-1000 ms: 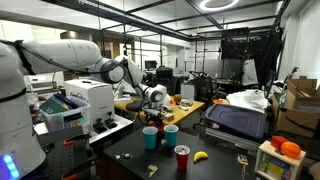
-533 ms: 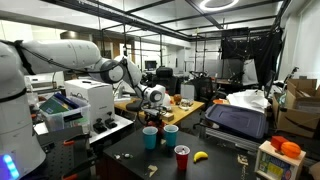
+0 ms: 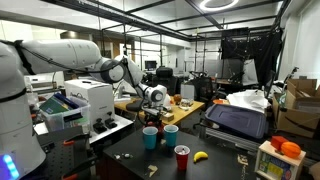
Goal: Pick up the contents in the orange bowl and put them in the blue cup
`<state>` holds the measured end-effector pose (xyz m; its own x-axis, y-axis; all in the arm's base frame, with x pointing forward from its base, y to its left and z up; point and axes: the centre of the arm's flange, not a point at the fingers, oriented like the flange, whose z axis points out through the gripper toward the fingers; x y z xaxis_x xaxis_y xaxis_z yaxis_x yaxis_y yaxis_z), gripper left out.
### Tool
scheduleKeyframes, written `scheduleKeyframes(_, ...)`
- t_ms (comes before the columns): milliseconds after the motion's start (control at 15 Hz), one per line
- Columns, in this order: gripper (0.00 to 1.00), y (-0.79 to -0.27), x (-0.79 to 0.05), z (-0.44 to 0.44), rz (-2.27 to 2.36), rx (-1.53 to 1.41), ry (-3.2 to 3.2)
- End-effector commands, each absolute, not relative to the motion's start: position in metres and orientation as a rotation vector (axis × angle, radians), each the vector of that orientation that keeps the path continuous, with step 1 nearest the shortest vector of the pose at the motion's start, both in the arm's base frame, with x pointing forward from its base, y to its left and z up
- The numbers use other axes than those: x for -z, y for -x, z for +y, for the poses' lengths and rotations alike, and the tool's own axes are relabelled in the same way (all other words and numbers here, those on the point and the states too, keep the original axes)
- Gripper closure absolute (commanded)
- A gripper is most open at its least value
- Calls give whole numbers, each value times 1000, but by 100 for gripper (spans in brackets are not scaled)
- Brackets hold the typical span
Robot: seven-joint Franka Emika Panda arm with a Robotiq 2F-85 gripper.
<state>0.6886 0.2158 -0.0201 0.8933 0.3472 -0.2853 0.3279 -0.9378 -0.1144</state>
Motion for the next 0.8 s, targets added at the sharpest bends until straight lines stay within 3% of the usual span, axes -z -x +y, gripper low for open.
scheduleKeyframes(0,0,-690,3,205,-509,-533,2968)
scheduleKeyframes(733,0,-692,-1,226,-531,-491,2897)
